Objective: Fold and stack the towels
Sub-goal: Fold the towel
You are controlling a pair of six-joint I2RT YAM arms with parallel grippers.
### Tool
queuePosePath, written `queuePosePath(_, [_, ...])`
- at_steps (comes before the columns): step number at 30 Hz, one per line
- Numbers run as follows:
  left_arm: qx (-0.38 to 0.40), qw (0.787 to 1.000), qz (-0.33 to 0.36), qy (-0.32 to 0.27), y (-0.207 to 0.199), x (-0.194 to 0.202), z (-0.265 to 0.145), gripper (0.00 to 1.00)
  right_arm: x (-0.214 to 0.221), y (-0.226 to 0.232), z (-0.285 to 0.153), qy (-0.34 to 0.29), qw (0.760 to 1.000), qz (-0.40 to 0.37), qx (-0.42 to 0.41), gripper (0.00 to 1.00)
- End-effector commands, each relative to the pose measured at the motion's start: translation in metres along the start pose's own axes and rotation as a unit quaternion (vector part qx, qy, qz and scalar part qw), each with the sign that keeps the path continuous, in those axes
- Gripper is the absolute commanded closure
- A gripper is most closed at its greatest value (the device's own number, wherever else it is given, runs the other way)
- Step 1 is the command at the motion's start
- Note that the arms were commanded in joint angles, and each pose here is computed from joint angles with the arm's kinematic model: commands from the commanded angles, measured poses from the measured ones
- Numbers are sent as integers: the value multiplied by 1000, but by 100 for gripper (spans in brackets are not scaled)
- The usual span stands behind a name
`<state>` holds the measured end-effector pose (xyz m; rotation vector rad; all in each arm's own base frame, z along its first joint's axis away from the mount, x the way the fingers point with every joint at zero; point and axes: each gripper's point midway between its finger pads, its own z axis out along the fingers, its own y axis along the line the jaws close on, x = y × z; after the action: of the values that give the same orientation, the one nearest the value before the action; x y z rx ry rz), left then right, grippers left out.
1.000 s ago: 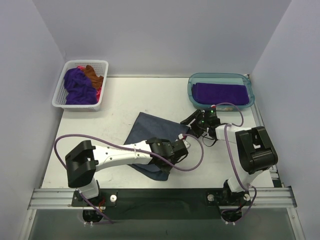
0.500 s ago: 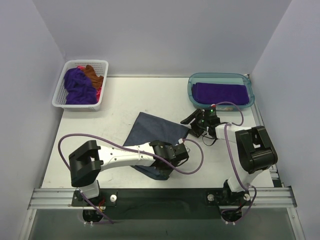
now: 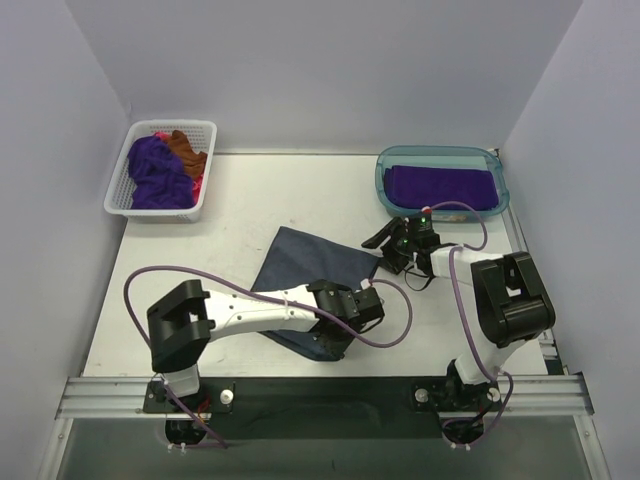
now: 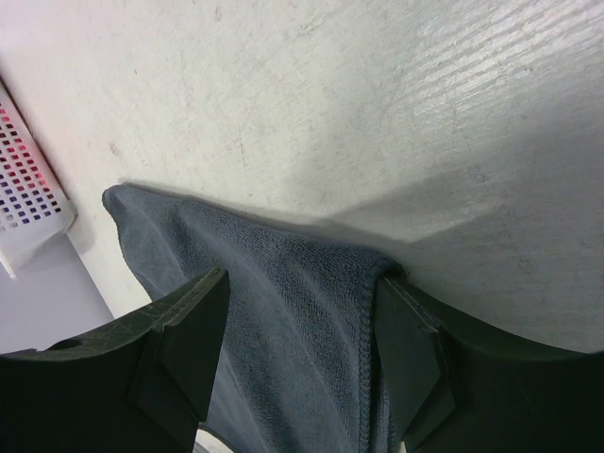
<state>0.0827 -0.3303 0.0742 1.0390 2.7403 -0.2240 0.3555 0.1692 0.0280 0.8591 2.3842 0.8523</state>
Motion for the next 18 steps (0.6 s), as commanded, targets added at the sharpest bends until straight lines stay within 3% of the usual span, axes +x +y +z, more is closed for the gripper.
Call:
queuePosePath(1, [7, 1000, -1, 30, -12, 4, 14, 100, -2, -20, 5, -8, 999, -11, 46, 39])
queuePosePath(6, [11, 999, 11, 42, -23, 3, 32, 97, -2, -22, 6, -7, 999, -13, 49, 39])
queuePosePath(9, [21, 999, 15, 31, -30, -4, 32, 88, -2, -23, 6, -7, 999, -13, 50, 39])
queuePosePath(13, [37, 999, 18, 16, -35, -10, 27, 60, -3, -22, 7, -6, 999, -18, 50, 39])
queuePosePath(14, [39, 999, 17, 8, -35, -12, 22, 44, -3, -20, 6, -7, 999, -22, 47, 39])
queuePosePath(17, [47, 999, 13, -21, -36, -22, 5, 17, -7, -15, 3, -10, 999, -29, 45, 39])
queuePosePath(18, [48, 998, 9, -30, -35, -25, -1, 13, -8, -14, 2, -11, 998, -36, 47, 39])
